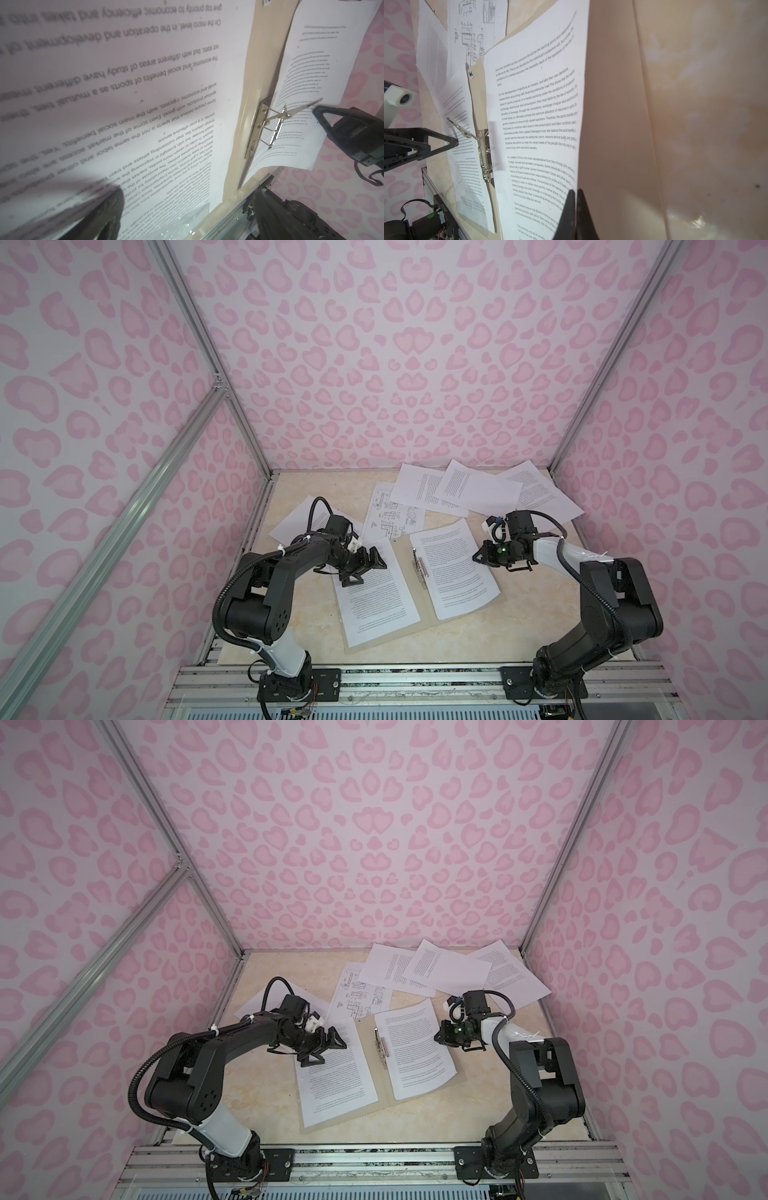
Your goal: Put the files into the folder
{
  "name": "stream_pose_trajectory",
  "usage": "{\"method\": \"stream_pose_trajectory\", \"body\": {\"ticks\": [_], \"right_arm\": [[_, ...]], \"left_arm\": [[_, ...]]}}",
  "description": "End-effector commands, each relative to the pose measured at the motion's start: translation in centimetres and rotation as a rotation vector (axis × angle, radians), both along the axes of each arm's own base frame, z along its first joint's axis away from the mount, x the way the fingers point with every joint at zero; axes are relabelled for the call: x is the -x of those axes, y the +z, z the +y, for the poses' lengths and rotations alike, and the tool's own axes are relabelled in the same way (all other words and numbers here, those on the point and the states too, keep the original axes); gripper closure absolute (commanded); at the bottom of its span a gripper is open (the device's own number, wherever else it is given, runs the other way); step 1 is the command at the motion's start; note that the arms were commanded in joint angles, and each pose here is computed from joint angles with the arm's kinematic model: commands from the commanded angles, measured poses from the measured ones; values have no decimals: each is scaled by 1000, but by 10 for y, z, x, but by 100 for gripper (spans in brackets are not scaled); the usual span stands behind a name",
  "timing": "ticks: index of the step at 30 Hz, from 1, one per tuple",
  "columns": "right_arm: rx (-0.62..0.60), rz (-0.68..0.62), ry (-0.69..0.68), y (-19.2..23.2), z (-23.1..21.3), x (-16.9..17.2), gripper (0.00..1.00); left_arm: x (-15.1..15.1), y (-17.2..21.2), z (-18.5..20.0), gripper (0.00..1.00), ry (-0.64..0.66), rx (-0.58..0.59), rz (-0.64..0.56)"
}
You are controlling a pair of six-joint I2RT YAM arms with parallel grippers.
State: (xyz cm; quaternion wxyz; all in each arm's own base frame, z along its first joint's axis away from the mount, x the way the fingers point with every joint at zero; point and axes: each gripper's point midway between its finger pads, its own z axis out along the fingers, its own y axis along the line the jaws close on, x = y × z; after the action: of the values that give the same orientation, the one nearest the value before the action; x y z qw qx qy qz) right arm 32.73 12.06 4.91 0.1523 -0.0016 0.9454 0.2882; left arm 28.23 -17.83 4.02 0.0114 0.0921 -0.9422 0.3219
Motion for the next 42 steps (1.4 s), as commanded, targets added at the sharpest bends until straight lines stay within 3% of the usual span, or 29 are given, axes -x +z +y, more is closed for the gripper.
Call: {"method": "stream_pose_trajectory", "body": {"ticks": [1,20,34,39,42], "right_arm": [[23,3,18,-3,-1,5,100],[20,-16,40,-2,9,-3,99],[51,-26,0,-3,1,-7,62],[129,-46,-89,-4,-21,-14,42],[173,-78,-150,0,-35,-18,34]], "left_arm": [[4,-12,10,2,-2,-68,15],[2,-10,9,2,-1,-59,13],[-4,3,4,2,3,-29,-11],[-18,40,-3,2,6,23,-101],[-31,71,4,2,39,-17,-197]]}}
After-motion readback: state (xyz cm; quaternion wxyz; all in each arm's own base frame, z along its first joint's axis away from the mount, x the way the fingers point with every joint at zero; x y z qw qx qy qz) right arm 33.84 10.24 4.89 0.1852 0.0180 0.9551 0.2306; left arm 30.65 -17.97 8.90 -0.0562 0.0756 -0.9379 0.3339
